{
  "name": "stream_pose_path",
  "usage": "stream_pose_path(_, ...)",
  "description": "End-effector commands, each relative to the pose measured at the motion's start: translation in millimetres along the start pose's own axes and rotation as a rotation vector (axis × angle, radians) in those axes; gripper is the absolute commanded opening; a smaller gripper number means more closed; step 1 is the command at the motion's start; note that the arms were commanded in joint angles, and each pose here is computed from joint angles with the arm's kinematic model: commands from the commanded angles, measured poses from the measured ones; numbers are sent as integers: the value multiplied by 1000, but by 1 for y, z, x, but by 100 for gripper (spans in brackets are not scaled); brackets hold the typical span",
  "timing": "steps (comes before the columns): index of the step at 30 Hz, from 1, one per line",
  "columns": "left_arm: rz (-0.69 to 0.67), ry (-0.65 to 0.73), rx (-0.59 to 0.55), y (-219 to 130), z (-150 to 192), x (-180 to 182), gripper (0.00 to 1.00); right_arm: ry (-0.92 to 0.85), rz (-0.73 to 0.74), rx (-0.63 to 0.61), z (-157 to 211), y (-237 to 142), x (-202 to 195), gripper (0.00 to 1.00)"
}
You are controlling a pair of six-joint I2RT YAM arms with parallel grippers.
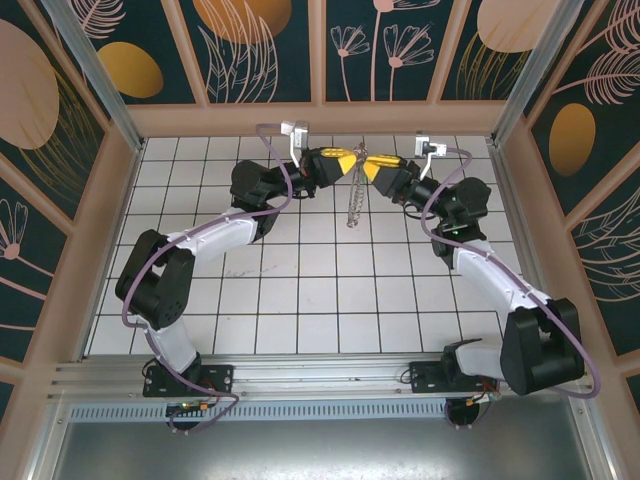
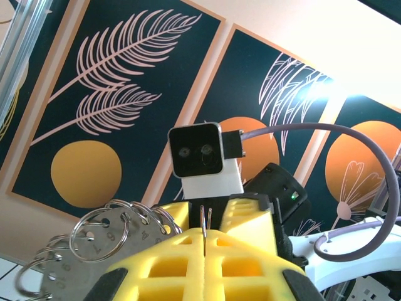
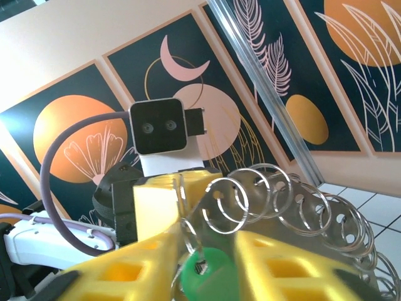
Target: Put the keys on the keyring
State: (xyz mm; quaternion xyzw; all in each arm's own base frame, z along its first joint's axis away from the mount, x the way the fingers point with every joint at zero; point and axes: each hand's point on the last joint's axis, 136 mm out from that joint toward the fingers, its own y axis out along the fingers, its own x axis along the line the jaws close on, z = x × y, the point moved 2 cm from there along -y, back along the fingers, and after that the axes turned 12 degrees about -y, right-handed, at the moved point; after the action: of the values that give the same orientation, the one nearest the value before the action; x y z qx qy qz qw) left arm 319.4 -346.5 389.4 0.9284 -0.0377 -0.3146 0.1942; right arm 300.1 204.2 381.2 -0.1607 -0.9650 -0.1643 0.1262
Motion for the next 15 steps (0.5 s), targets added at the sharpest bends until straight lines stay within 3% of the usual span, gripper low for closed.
stream_pose_path(1, 67, 61, -33, 5, -14, -18, 0, -79, -65, -28, -16, 5, 14, 21)
stream_pose_path(6, 68, 62, -32, 5, -14, -18, 0, -72, -74, -25, -14, 6, 13, 1)
stream_pose_path(15, 64, 64, -37, 6, -15, -17, 0, -46, -91, 5, 1, 10, 17, 0)
